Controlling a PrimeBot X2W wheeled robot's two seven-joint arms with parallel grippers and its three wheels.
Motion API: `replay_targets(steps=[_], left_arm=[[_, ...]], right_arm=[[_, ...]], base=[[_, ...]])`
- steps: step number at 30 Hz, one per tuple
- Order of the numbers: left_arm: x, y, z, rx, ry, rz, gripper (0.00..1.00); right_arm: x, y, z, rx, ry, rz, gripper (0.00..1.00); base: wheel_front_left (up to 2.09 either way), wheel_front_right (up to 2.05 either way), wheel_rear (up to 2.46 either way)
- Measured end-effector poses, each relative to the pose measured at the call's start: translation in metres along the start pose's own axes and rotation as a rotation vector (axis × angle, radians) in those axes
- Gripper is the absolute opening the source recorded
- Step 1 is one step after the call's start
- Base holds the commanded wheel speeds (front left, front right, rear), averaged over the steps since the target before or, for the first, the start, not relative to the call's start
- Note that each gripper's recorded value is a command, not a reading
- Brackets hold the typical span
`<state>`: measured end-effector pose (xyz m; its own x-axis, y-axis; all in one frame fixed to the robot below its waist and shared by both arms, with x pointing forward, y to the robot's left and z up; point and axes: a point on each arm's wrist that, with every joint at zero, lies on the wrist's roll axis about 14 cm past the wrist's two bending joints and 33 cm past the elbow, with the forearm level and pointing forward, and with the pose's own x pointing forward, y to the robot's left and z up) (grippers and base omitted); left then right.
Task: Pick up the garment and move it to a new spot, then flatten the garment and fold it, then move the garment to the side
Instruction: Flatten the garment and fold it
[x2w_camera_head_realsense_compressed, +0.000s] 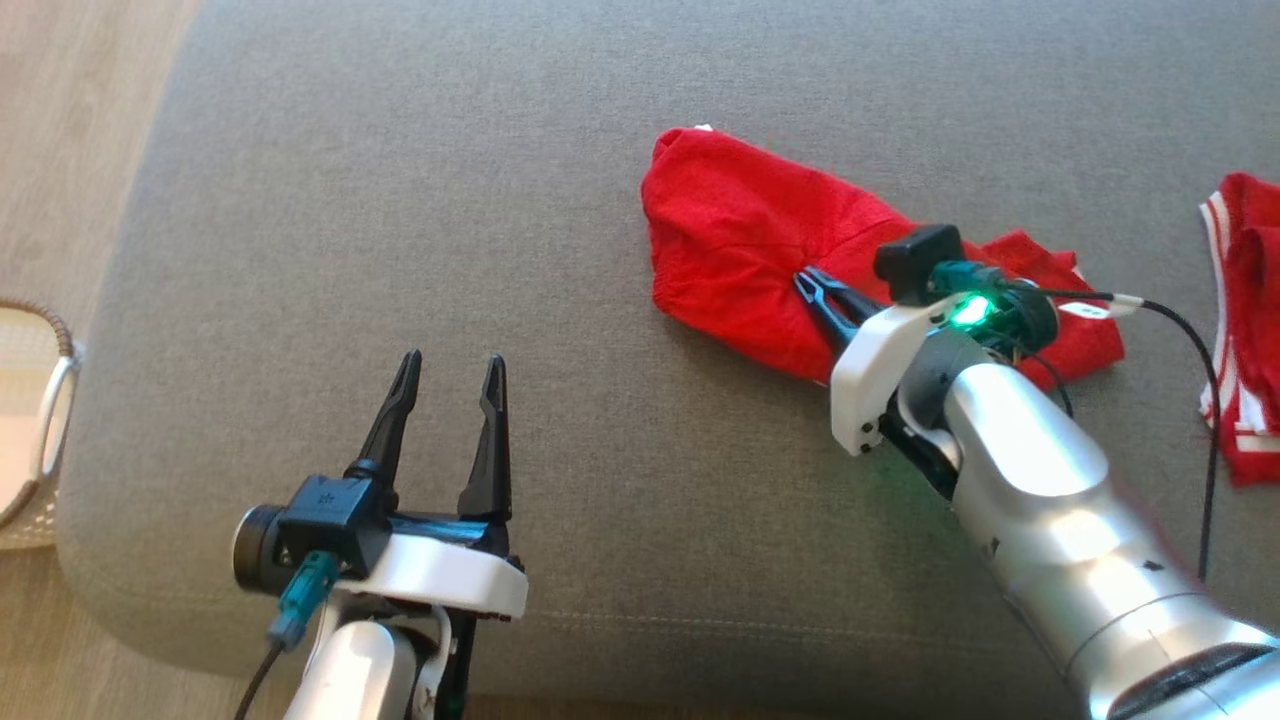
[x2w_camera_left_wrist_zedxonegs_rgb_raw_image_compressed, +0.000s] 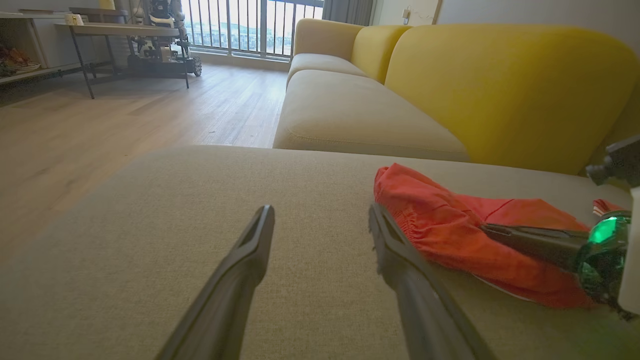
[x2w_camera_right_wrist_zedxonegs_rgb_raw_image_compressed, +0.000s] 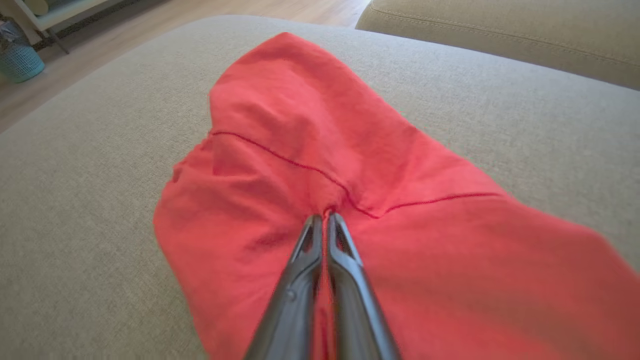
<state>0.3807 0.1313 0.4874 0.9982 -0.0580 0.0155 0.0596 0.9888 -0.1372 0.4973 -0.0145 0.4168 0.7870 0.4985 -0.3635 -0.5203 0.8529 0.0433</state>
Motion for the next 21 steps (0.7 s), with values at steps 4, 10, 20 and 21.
replay_targets(steps=[4, 10, 20, 21], left_arm=[[0.004, -0.005, -0.001, -0.006, 0.000, -0.014, 1.00], [0.011, -0.011, 0.002, -0.007, -0.014, -0.035, 1.00], [0.022, -0.015, 0.000, -0.011, -0.016, -0.063, 1.00], [0.024, -0.018, -0.001, -0.015, -0.016, -0.077, 1.00]], right_arm=[[-0.008, 0.009, -0.009, -0.026, 0.000, 0.030, 0.00], [-0.031, 0.015, -0.043, -0.031, 0.021, 0.030, 0.00], [-0.067, 0.021, -0.074, 0.077, 0.047, -0.023, 0.01], [-0.070, 0.019, -0.074, 0.080, 0.052, -0.032, 0.27]], base=[[0.00, 0.00, 0.00], [0.00, 0.00, 0.00], [0.00, 0.00, 0.00], [0.00, 0.00, 0.00]])
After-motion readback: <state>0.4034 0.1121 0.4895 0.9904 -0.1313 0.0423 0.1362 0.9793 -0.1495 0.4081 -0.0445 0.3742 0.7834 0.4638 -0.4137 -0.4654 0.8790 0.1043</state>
